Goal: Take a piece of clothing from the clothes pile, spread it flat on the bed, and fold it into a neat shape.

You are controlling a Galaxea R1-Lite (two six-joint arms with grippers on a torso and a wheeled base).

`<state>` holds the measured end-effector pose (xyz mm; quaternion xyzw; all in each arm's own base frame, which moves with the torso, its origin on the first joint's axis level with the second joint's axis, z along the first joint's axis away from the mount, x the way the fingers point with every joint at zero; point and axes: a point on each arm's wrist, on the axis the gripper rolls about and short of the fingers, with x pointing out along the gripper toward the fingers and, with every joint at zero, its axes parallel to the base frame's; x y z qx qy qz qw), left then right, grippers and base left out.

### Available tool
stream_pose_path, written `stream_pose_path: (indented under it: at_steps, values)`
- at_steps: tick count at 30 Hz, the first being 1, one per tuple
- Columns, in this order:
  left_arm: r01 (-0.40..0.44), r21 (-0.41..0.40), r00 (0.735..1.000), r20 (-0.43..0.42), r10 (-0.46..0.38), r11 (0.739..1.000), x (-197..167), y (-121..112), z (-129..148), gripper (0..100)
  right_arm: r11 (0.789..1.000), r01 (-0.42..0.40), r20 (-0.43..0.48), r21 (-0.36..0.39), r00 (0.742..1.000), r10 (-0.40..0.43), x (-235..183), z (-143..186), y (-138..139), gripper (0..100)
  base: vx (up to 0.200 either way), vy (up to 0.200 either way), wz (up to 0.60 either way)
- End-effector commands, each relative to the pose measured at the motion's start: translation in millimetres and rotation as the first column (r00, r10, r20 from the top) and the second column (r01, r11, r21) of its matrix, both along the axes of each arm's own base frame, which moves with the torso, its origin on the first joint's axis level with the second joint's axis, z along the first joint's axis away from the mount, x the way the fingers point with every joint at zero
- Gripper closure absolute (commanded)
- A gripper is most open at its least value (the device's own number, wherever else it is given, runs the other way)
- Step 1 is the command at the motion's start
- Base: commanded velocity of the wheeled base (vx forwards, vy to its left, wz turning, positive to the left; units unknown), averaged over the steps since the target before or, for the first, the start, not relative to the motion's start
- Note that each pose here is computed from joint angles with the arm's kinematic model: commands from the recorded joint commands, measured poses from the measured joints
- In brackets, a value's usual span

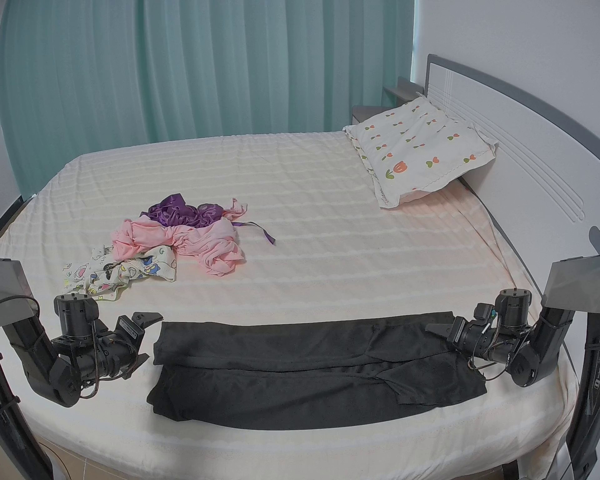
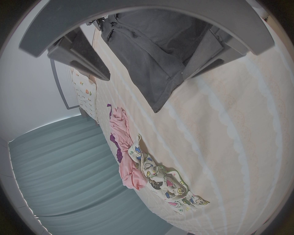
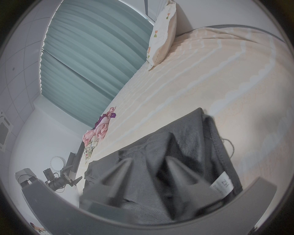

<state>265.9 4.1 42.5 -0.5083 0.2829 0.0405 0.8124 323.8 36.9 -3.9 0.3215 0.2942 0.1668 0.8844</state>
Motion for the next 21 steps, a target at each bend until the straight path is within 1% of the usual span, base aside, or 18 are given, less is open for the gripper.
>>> stream_pose_path:
  at_steps: [1, 5, 10, 20, 21]
  values:
    - [-0.001, 0.0, 1.0, -0.008, 0.001, 1.0, 0.3, 0.0, -2.2, 0, 1.0, 0.011, -0.025, 0.0, 1.0, -0.011, -5.1, -3.3, -5.4, 100, 0.0, 0.0, 0.0]
    - [0.0, 0.001, 1.0, -0.016, 0.0, 1.0, 0.2, 0.0, -4.1, 0, 1.0, 0.023, -0.039, 0.001, 0.999, -0.023, -10.7, -2.6, -11.4, 100, 0.0, 0.0, 0.0]
    - [0.001, 0.002, 1.0, -0.021, -0.001, 1.0, 0.6, 0.0, -6.0, 0, 1.0, 0.019, -0.065, 0.006, 0.998, -0.019, -19.3, -3.9, -13.5, 100, 0.0, 0.0, 0.0]
    - [0.023, 0.004, 0.999, -0.028, -0.022, 1.0, -0.8, -5.3, -7.3, 0, 1.0, 0.016, -0.054, 0.006, 0.998, -0.016, -16.4, -4.7, -12.4, 100, 0.0, 0.0, 0.0]
    - [0.024, 0.004, 0.999, -0.03, -0.024, 1.0, -0.8, -5.7, -7.7, 0, 1.0, 0.016, -0.056, 0.006, 0.998, -0.016, -16.4, -5.2, -12.4, 0, 0.0, 0.0, 0.0]
